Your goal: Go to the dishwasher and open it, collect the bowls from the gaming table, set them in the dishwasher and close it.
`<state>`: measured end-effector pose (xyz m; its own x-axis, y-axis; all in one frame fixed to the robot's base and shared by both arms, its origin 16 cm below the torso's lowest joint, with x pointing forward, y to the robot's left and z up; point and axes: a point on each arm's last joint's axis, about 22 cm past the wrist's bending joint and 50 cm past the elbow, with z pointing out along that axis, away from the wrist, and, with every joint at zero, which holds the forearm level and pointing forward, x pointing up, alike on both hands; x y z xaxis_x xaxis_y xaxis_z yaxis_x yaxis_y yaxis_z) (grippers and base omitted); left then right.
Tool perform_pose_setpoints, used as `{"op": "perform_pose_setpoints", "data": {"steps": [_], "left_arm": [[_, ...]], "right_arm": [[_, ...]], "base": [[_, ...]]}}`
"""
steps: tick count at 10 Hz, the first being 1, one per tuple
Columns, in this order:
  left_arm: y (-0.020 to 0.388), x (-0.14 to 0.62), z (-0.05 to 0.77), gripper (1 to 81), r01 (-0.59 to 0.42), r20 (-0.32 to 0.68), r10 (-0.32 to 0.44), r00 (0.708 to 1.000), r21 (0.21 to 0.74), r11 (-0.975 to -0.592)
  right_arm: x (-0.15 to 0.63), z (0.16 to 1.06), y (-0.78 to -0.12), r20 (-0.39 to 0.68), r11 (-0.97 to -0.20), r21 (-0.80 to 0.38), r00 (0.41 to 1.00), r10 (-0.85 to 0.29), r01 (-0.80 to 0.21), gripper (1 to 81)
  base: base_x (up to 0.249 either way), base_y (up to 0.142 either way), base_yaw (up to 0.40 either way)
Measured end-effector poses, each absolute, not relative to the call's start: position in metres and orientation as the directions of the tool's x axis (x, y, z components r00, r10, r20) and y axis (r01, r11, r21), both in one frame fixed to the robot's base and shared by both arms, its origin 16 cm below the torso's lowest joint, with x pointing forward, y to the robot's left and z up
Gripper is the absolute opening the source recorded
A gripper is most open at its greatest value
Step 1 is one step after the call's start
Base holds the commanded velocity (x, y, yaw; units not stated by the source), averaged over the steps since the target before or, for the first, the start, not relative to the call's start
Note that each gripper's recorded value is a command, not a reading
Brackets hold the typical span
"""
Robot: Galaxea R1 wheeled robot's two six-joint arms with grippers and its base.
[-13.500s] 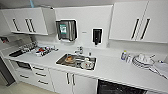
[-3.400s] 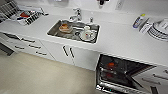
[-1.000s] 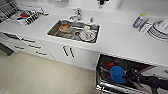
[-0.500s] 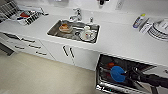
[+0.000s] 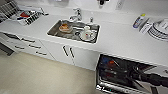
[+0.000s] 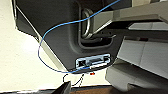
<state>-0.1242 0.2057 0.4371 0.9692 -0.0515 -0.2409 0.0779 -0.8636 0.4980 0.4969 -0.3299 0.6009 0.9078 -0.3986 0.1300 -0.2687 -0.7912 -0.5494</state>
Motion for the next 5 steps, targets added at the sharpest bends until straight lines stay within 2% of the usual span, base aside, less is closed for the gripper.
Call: {"op": "perform_pose_setpoints", "data": {"steps": [3, 5], "left_arm": [[0.207, -0.126, 0.437, 81.1, 0.078, -0.245, -0.052, 0.968, 0.491, -0.867], [0.217, -0.131, 0.433, 81.1, 0.071, -0.252, -0.055, 0.966, 0.466, -0.882]], "right_arm": [[0.463, 0.605, -0.334, 0.074, -0.816, -0.508, 0.930, -0.361, -0.276, 81.1], [0.401, 0.594, -0.360, -0.008, -0.836, -0.443, 0.933, -0.359, -0.326, 81.1]], "base": [[0.000, 0.000, 0.000], [0.000, 0.000, 0.000]]}}
